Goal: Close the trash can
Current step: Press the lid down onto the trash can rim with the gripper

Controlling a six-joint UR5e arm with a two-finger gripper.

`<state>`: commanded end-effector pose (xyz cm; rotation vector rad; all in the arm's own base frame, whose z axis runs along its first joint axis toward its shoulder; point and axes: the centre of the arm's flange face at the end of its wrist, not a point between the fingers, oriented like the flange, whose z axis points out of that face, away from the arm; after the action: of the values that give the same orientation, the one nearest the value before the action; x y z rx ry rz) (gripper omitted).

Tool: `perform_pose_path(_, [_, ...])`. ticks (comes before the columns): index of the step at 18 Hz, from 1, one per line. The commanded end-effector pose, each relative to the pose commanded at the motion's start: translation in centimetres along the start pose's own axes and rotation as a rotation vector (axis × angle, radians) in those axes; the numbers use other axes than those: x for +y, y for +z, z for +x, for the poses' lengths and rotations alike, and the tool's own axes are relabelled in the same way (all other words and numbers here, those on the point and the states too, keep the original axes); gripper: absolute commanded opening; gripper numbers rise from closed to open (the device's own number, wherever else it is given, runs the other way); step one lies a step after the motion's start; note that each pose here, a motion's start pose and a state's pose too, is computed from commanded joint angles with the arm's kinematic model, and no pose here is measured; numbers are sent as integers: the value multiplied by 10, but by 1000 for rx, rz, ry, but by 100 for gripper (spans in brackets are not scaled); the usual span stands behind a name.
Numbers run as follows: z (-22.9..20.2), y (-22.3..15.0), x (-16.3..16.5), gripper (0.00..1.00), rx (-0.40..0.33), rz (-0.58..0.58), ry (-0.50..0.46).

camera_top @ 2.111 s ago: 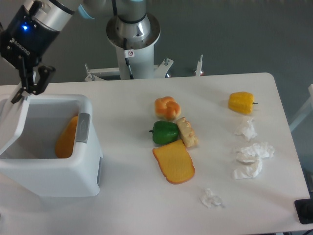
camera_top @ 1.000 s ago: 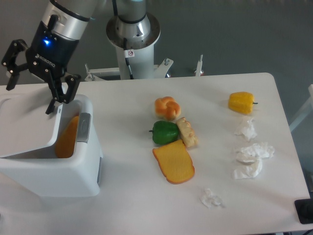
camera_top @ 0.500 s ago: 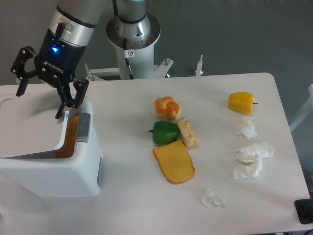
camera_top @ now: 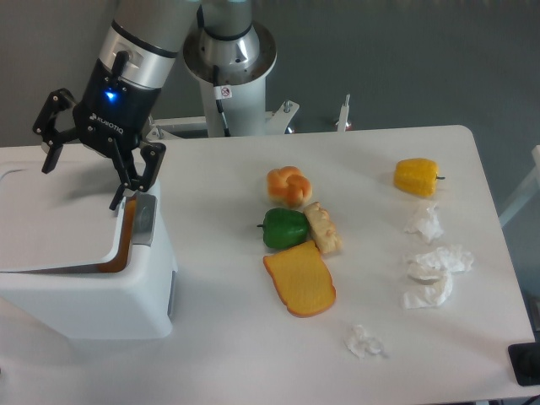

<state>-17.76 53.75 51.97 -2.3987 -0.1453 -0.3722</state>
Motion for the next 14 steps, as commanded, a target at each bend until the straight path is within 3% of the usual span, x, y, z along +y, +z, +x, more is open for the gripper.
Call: perform_pose_path(14, [-13, 16, 3, 100, 8, -21, -15])
